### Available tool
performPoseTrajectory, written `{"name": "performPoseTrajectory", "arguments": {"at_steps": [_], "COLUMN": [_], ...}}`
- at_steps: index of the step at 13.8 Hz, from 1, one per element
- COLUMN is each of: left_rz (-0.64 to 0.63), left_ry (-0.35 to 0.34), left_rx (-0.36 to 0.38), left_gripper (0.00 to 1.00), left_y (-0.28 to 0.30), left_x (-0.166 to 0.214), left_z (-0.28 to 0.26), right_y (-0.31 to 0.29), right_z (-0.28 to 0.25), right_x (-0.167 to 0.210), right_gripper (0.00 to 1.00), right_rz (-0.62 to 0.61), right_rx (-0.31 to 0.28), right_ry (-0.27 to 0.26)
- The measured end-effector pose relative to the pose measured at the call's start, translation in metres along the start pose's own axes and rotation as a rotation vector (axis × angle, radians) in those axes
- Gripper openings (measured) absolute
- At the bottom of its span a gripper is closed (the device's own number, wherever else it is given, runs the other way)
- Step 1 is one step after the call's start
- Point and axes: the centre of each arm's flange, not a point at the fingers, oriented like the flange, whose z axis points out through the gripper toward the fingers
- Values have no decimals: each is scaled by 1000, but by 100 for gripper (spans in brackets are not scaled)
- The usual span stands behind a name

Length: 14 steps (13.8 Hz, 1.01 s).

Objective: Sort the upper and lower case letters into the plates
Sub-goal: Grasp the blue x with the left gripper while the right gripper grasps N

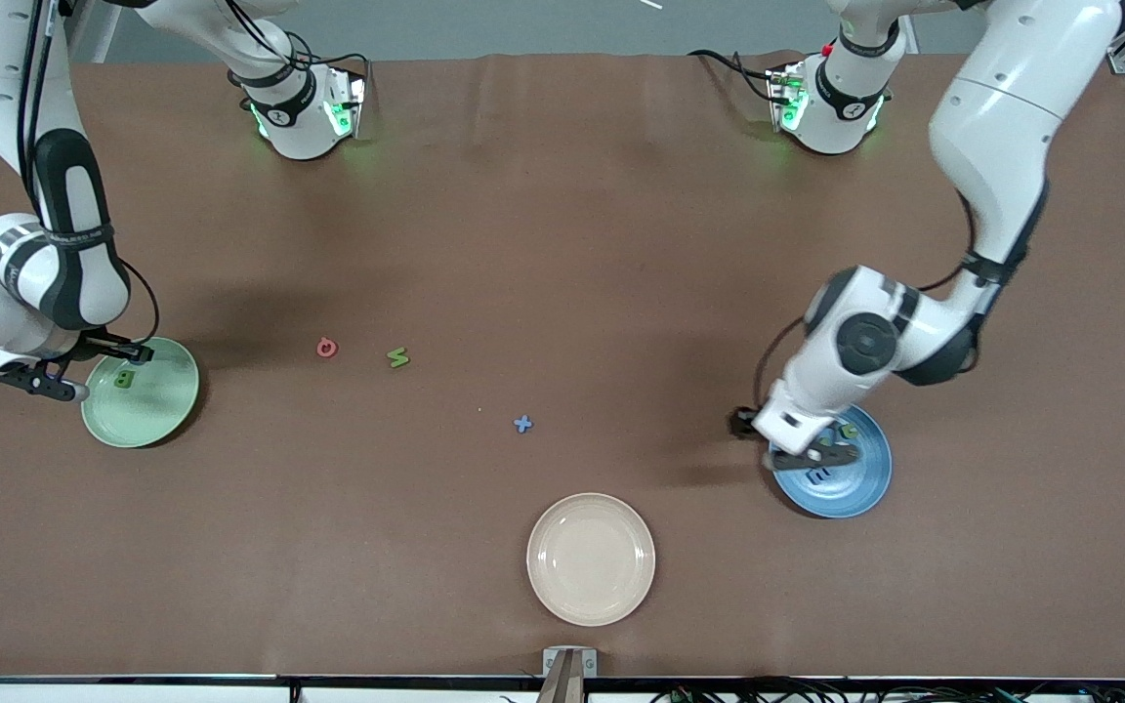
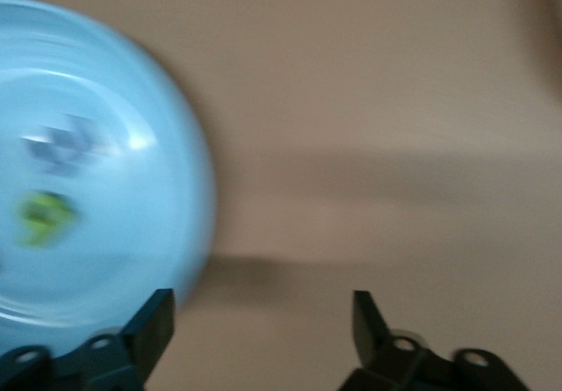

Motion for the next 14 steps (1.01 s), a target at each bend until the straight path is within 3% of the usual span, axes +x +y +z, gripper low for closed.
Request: {"name": "performPoseTrajectory", "arguments": {"at_steps": [1,6,8,11,13,14], "left_rz": [42,372,499,638,703,726], "left_ry": [10,117,174,246,301,331], "left_rx": [-17,-18,-46,-156,-212,-236], "left_gripper": [99,95,95,94,92,91], "left_y": [34,185,227,257,259,259], "left_x": [-11,-74,-91,-90,-77,-72], "left_z": [-9,-15,10,48,59,62], "right_y": [-5,-6,-8,-28,-60,-85], "right_z": [5,22,21,3,-21,-32], "right_x": [1,3,4,5,2,-3], "right_gripper": [33,33,48,78,98,100], "right_rz": [-6,-5,-7,-5,64,123], "right_rx": [-2,-1,2,39,70,79], "right_ry": [5,8,6,-20,-37,-52]}}
